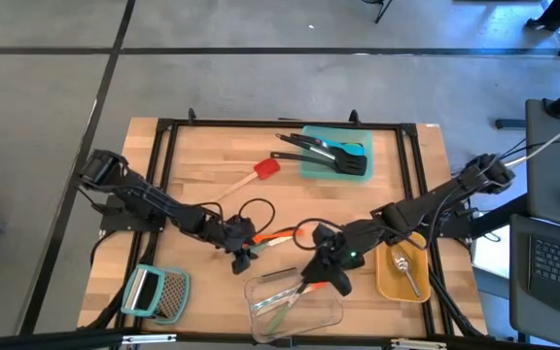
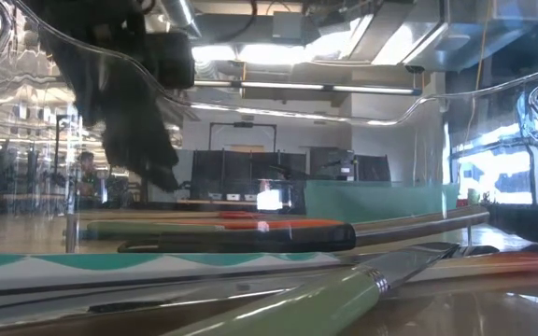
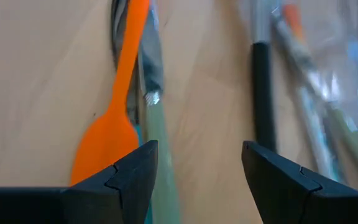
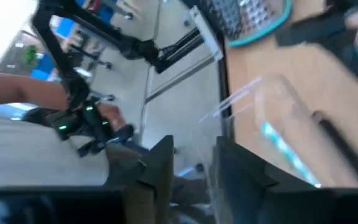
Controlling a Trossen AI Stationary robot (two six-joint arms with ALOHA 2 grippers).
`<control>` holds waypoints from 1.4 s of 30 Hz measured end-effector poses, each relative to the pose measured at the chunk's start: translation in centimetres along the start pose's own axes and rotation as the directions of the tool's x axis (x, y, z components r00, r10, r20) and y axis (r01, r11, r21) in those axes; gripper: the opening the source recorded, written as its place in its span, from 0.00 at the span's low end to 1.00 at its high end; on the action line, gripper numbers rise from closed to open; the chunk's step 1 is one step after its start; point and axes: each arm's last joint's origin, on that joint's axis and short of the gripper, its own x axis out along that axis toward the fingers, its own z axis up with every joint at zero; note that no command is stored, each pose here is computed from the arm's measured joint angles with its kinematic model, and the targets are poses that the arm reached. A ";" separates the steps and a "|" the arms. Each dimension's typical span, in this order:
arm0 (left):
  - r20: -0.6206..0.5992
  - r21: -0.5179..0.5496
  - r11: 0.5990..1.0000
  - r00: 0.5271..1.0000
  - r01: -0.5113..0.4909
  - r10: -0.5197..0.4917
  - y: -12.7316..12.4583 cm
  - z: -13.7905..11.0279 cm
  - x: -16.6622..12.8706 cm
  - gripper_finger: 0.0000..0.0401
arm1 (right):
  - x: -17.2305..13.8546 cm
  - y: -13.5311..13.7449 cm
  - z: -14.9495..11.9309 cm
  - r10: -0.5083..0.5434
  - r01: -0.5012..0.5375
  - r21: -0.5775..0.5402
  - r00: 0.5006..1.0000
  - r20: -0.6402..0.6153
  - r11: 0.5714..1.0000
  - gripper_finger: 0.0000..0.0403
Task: Pick & Place Kitchen Items
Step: Put the green table knife into the transparent bin
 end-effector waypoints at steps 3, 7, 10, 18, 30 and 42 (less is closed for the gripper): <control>-0.007 -0.031 0.999 1.000 -0.010 0.009 0.2 -0.2 0.5 0.57 | -0.4 -1.7 -0.8 -0.001 0.002 0.039 1.000 -0.023 0.999 0.36; -0.021 -0.072 0.997 0.999 -0.034 0.033 0.5 -0.4 1.1 0.57 | -0.7 -3.5 -1.0 -0.055 0.056 0.019 0.997 -0.047 0.998 0.44; -0.043 -0.078 0.995 0.998 -0.054 0.050 0.7 -0.7 1.4 0.57 | -0.6 -4.5 -1.0 -0.072 0.071 -0.011 0.996 -0.059 0.997 0.48; -0.059 -0.091 0.993 0.996 -0.073 0.068 0.9 -1.2 2.6 0.57 | -1.0 -6.8 -0.6 -0.164 0.157 -0.084 0.983 -0.087 0.984 0.51; -0.092 -0.076 0.990 0.989 -0.123 0.116 1.5 -2.1 3.9 0.57 | -2.2 -10.1 1.3 -0.291 0.280 -0.110 0.952 -0.098 0.954 0.51; -0.070 -0.069 0.986 0.987 -0.151 0.146 1.6 -2.1 4.0 0.56 | -1.5 -11.3 1.3 -0.349 0.336 -0.124 0.931 -0.103 0.934 0.51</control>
